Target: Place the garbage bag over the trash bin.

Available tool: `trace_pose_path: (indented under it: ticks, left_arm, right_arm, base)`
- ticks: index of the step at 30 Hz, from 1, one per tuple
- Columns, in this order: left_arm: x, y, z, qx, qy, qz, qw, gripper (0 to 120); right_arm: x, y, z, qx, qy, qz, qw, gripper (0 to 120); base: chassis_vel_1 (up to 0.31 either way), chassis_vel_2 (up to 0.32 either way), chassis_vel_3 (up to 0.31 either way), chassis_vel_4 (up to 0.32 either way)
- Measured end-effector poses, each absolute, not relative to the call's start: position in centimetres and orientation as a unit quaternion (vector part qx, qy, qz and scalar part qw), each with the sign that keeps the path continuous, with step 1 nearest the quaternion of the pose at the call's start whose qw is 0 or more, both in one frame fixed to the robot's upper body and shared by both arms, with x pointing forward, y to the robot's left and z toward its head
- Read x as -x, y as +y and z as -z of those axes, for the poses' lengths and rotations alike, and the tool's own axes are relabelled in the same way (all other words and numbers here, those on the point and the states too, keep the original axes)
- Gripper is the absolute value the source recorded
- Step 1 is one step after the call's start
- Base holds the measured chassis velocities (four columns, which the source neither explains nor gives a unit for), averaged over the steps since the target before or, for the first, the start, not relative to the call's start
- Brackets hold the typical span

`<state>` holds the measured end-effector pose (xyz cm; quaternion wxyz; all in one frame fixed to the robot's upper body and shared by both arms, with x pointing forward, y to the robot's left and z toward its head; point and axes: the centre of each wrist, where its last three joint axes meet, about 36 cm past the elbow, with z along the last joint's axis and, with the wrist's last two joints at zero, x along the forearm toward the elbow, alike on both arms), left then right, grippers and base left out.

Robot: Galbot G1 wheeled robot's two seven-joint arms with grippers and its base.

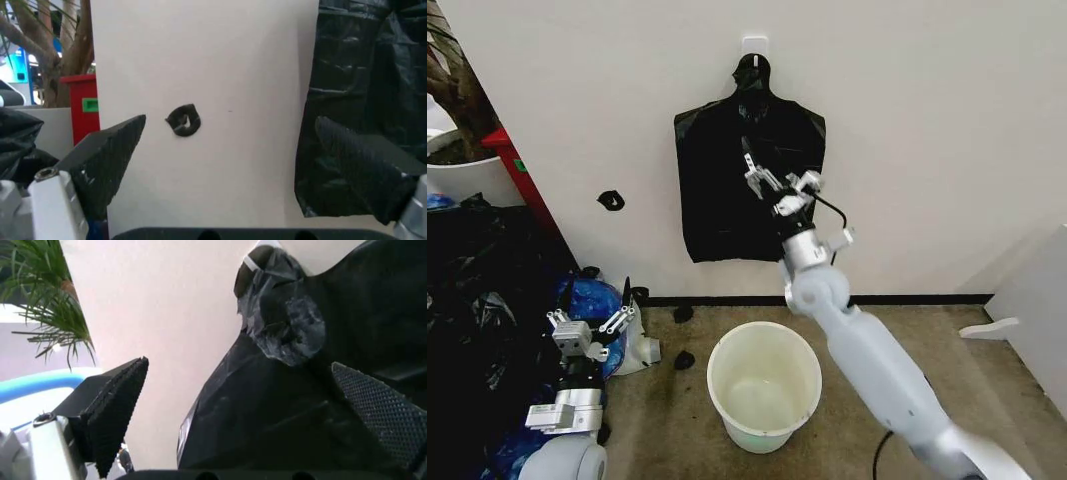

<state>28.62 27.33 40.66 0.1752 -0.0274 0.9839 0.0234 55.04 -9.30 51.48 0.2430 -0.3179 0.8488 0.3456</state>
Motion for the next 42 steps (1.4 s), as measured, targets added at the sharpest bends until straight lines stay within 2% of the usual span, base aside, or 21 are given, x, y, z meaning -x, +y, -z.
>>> trace_pose_path:
  ticks: [10,14,17,23,35,38,42]
  left_arm:
    - [-28.5,27.2,-40.4,0.030,0.984,-0.025,0.172,100]
    - [-28.5,27.1,-40.5,0.030,0.984,-0.025,0.174,100]
    - [-28.5,27.1,-40.5,0.031,0.984,-0.025,0.174,100]
    - [-28.6,27.2,-40.5,0.033,0.984,-0.025,0.175,100]
    - [-29.0,27.3,-40.3,0.034,0.984,-0.025,0.175,100]
    - [-29.1,27.4,-40.2,0.034,0.984,-0.025,0.175,100]
    - [-29.2,27.5,-40.2,0.033,0.984,-0.027,0.175,100]
  right_arm:
    - [-58.3,-8.4,-53.3,0.318,0.840,-0.361,0.251,100]
    - [-59.3,-8.1,-53.6,0.312,0.839,-0.371,0.247,88]
    - [-60.1,-7.9,-53.9,0.307,0.840,-0.374,0.246,86]
    - [-60.2,-7.9,-53.0,0.300,0.842,-0.380,0.239,92]
    - [-60.0,-8.1,-51.5,0.291,0.847,-0.383,0.227,92]
    - [-60.1,-8.2,-51.5,0.293,0.846,-0.383,0.227,86]
    - [-60.8,-8.3,-52.9,0.302,0.841,-0.379,0.241,68]
  base:
    - [0.000,0.000,0.000,0.000]
    - [0.000,0.000,0.000,0.000]
    - [0.000,0.000,0.000,0.000]
    - [0.000,0.000,0.000,0.000]
    - [0.000,0.000,0.000,0.000]
    - [0.000,0.000,0.000,0.000]
    - [0.000,0.000,0.000,0.000]
